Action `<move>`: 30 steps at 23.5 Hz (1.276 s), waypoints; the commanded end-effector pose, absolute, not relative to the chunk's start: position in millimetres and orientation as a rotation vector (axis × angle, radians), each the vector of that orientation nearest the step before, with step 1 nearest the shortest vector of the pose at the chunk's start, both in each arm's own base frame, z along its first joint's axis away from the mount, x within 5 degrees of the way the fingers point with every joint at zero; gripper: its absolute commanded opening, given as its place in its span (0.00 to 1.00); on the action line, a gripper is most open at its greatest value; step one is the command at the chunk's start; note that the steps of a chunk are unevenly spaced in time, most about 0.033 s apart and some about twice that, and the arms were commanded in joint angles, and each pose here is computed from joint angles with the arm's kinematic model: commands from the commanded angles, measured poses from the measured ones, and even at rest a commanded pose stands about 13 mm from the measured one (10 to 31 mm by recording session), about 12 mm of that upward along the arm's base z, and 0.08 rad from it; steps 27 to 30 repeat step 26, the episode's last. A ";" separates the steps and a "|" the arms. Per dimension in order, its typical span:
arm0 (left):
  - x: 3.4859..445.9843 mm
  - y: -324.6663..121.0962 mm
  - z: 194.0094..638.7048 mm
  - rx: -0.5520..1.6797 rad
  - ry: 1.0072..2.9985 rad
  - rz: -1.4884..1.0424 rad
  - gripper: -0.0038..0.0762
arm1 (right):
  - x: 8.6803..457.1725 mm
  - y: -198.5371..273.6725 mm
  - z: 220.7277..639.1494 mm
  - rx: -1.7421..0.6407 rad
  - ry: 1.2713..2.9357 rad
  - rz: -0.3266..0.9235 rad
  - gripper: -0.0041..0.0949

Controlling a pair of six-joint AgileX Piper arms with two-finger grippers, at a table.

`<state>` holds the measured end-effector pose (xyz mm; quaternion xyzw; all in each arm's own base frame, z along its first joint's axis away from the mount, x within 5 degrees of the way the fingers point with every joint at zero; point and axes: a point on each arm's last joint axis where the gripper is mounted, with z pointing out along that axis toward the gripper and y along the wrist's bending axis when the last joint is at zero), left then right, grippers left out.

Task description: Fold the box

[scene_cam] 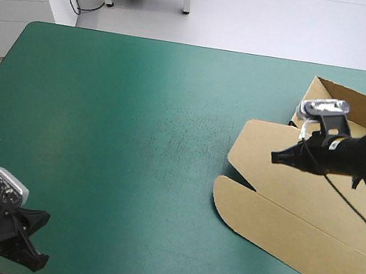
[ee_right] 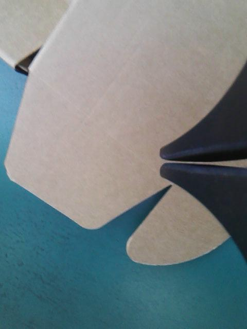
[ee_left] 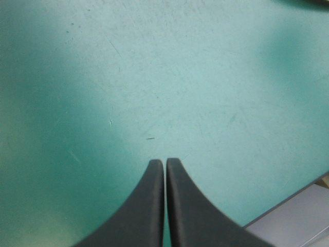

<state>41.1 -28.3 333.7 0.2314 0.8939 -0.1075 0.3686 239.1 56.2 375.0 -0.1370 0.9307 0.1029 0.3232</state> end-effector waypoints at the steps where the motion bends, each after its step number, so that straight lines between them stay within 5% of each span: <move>1: 35.9 -29.7 345.0 0.582 2.198 -0.324 0.04 | 211.4 57.3 371.4 -0.370 2.340 0.281 0.04; 13: 40.3 -30.4 314.0 0.593 2.291 -0.313 0.04 | 123.6 39.3 294.3 -0.333 2.325 0.279 0.04; 30: 49.8 -36.0 279.8 0.561 2.327 -0.361 0.04 | 61.7 31.7 282.6 -0.345 2.112 0.332 0.04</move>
